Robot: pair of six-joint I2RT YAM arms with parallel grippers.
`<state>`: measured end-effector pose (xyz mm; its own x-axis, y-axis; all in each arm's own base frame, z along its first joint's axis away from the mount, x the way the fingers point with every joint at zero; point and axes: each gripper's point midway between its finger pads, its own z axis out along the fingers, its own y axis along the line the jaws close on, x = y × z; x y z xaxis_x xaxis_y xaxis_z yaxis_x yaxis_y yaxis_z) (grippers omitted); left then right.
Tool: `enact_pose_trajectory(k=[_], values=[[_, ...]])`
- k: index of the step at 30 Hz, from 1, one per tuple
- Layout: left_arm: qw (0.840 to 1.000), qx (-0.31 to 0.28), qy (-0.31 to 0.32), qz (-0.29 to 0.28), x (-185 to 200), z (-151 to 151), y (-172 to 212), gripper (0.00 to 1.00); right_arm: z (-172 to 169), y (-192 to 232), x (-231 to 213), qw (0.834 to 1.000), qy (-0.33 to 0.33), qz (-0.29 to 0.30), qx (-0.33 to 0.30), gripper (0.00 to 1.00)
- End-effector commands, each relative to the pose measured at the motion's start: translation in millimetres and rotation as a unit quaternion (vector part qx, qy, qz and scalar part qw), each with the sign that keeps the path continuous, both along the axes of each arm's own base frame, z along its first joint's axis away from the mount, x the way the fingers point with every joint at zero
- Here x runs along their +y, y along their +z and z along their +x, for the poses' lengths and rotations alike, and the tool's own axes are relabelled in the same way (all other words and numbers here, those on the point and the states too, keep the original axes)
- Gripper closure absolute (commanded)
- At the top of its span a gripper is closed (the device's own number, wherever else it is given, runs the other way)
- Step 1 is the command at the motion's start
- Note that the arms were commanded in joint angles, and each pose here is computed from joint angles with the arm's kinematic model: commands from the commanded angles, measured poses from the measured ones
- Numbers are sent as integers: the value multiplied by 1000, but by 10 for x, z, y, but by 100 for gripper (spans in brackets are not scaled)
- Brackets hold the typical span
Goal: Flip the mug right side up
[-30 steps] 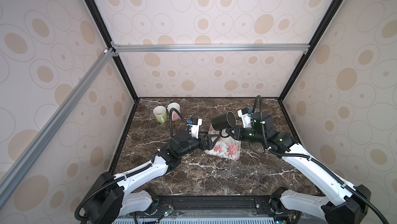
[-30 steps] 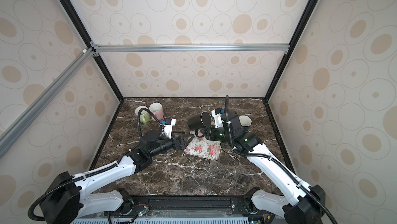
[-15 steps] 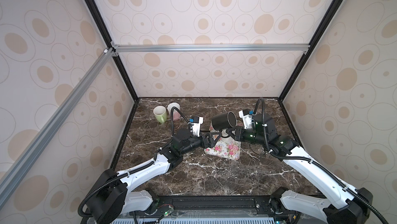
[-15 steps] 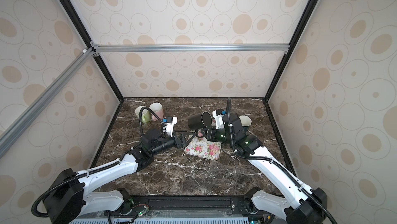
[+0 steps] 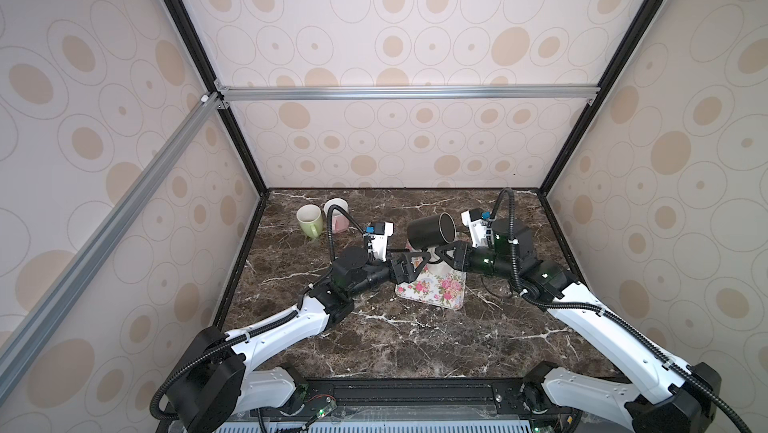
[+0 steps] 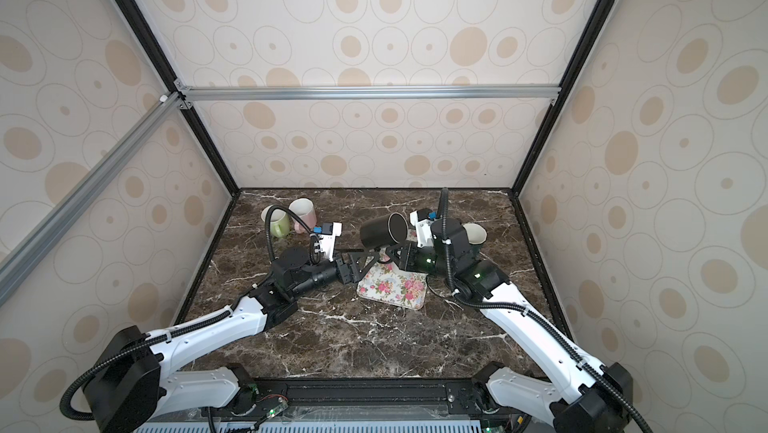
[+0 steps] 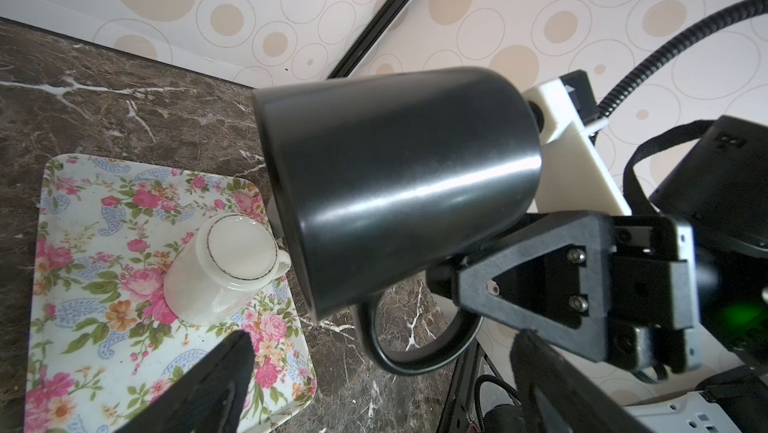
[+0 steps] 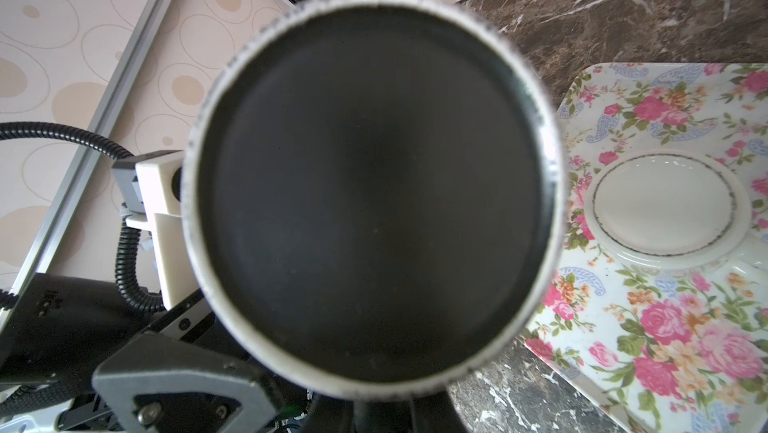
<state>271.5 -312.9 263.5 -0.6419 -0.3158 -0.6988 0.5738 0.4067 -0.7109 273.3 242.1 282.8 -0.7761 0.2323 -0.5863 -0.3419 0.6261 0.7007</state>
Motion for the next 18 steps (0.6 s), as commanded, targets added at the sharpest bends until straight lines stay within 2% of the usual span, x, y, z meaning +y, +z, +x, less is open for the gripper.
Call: enact_pose_trajectory(k=[1,12,18], values=[[999,-26,-11,-35,-57,-15,312,5,46,449,67,996,8,57,-64,100],[996,-41,-27,-69,-119,-21,476,12,42,519,113,994,14,84,-63,100],[996,-51,-22,-76,-110,-7,536,19,35,484,97,995,11,81,-61,100]])
